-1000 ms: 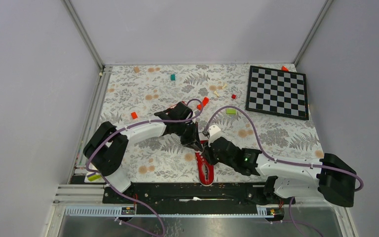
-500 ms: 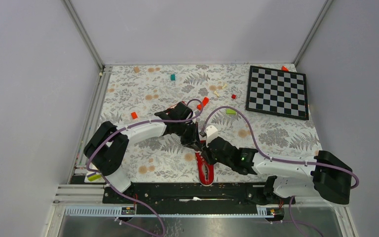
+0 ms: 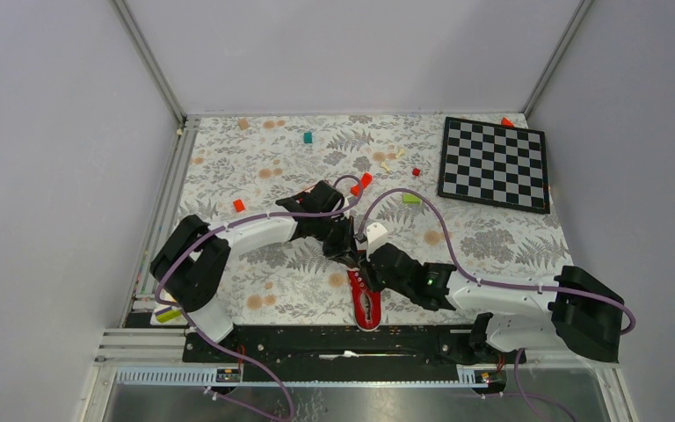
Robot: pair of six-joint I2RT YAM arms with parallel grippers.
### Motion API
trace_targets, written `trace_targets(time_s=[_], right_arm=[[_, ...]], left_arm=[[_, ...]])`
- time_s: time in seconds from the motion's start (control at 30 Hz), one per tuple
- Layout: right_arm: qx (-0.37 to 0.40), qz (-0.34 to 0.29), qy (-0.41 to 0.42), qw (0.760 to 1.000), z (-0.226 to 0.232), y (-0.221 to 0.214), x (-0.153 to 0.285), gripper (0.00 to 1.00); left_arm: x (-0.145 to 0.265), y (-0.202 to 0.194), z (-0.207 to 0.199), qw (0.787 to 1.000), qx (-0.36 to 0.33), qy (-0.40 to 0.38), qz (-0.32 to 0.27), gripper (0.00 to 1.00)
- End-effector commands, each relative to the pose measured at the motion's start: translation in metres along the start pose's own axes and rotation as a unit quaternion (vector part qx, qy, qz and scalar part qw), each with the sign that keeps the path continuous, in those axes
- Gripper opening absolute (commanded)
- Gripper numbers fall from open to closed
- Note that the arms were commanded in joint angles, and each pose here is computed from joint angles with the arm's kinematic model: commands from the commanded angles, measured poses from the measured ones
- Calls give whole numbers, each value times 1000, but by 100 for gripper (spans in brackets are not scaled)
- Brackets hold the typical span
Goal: Tie the shoes
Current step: Cross the shoelace with the shoelace.
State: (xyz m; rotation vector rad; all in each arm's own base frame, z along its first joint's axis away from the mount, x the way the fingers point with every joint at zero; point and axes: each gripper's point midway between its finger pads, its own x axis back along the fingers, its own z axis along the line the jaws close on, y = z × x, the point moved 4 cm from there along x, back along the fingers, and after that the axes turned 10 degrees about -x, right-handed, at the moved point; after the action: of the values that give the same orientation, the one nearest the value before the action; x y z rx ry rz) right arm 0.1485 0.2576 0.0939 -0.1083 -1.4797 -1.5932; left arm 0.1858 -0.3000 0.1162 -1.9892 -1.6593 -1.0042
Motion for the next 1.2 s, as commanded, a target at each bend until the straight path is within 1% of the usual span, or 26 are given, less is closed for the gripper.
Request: trace_targets(time_s=[0.0, 0.13, 0.23, 0.4, 0.8, 1.17], right_arm=[[-11, -37, -13, 999, 0, 20, -4, 26], [-16, -35, -15, 999, -2, 19, -6, 25], [-18, -30, -19, 999, -4, 16, -8, 20], [-25, -37, -21, 999, -6, 17, -6, 0], [-16, -40, -13, 999, -8, 21, 11, 0], [-30, -15, 18, 999, 0, 14, 17, 0]], left_arm=[[5, 13, -14, 999, -20, -26, -17, 0], [6, 13, -14, 999, -19, -26, -17, 0], [6, 13, -14, 999, -20, -26, -17, 0], [5, 13, -13, 999, -20, -25, -16, 0], [0, 15, -9, 999, -20, -20, -19, 0], [-3, 17, -4, 1000, -17, -9, -23, 0]])
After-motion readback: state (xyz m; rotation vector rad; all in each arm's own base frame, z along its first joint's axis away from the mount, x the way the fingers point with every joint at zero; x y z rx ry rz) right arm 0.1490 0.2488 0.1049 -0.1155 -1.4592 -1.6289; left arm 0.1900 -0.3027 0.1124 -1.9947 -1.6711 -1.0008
